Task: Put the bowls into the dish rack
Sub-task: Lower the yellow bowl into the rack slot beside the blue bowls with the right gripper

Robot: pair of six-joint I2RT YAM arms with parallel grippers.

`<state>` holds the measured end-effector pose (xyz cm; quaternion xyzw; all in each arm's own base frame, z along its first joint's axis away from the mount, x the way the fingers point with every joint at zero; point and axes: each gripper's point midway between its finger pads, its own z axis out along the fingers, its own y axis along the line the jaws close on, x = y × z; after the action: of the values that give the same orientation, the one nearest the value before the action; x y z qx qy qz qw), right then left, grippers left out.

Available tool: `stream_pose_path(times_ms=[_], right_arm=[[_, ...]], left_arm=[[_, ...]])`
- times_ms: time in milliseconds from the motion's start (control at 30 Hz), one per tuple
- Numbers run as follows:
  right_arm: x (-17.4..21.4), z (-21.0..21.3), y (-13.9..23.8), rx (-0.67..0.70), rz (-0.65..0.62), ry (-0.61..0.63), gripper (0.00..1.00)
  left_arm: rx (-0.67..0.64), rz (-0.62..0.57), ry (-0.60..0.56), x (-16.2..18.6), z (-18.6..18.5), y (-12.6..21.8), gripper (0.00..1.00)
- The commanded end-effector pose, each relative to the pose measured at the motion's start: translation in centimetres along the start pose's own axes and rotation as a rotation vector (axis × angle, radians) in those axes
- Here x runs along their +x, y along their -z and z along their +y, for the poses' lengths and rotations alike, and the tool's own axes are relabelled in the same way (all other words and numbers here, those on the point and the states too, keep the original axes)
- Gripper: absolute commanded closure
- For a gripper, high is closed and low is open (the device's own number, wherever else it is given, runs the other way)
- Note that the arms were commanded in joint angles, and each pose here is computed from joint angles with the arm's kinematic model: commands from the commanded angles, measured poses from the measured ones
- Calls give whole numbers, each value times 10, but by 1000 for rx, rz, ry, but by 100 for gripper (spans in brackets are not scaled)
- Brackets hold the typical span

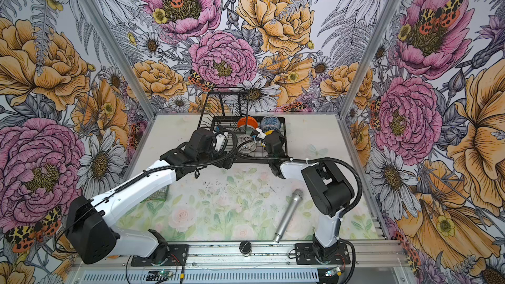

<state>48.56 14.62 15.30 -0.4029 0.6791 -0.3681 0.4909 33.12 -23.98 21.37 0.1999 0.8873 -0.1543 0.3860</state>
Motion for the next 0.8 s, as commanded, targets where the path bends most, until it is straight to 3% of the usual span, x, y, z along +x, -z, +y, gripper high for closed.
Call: stream_pose_path(times_ms=[0,400,767], right_arm=[[4,-1,-8,6,-33,-61,100],[4,9,-21,-13,-86,-110,100],[0,39,-12,-121,-123,-101,100]], left_arm=[[22,-19,1,-4,0,7,1],[26,-18,5,-5,1,7,1],[26,-18,6,-4,1,12,1]])
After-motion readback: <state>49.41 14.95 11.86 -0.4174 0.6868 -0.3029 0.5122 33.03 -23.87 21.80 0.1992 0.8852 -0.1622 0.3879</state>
